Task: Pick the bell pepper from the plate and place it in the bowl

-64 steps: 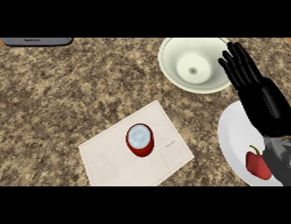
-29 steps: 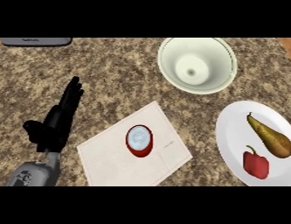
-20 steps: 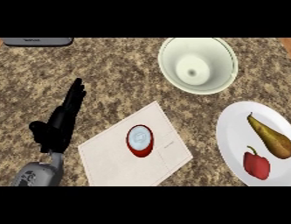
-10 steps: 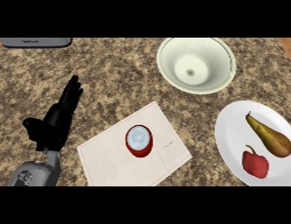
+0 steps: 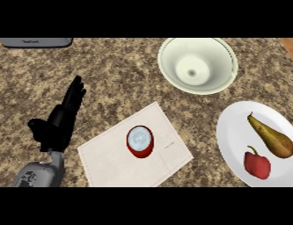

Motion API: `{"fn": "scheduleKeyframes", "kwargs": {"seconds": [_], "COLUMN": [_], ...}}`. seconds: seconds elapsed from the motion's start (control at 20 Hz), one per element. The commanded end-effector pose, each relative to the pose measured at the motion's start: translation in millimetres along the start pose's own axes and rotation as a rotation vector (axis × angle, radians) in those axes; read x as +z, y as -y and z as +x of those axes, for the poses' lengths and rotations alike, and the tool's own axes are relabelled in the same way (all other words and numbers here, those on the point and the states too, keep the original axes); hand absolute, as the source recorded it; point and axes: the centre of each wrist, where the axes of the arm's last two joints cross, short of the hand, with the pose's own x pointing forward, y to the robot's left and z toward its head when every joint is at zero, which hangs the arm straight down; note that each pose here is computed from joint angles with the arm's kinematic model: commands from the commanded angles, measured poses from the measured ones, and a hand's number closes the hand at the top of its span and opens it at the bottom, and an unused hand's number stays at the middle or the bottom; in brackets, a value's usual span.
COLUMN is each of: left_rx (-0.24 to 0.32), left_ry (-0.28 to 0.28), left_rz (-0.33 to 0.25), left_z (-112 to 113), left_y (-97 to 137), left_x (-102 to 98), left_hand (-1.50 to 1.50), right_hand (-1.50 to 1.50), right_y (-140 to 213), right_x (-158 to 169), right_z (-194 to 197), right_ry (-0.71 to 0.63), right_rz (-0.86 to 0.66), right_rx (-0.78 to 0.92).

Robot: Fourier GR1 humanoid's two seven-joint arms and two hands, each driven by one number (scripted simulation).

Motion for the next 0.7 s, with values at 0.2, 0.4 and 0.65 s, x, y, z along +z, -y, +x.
{"fn": "scheduleKeyframes", "kwargs": {"seconds": [0.2,0.4,0.65], "left_rx": [-0.002,0.014,-0.011], "left_ry": [0.015,-0.001,-0.007], "left_rz": [0.002,-0.020,0.005], "left_z": [-17.3,16.1,-10.3], "left_y": [-11.8,1.5,-16.0], "left_x": [-8.6,1.3,2.7], "left_hand": [0.00,0.00,0.00], "right_hand": [-1.50,-1.50,-1.50], "right_y": [-19.4,-22.3,-21.4], "right_x": [-9.1,-10.7,-24.4], "right_z": [-30.2,-37.8,-30.7], "right_ry": [-0.036,-0.048,-0.049], "right_rz": [0.014,0.026,-0.009], "right_rx": [-0.073,-0.075,-0.081]}}
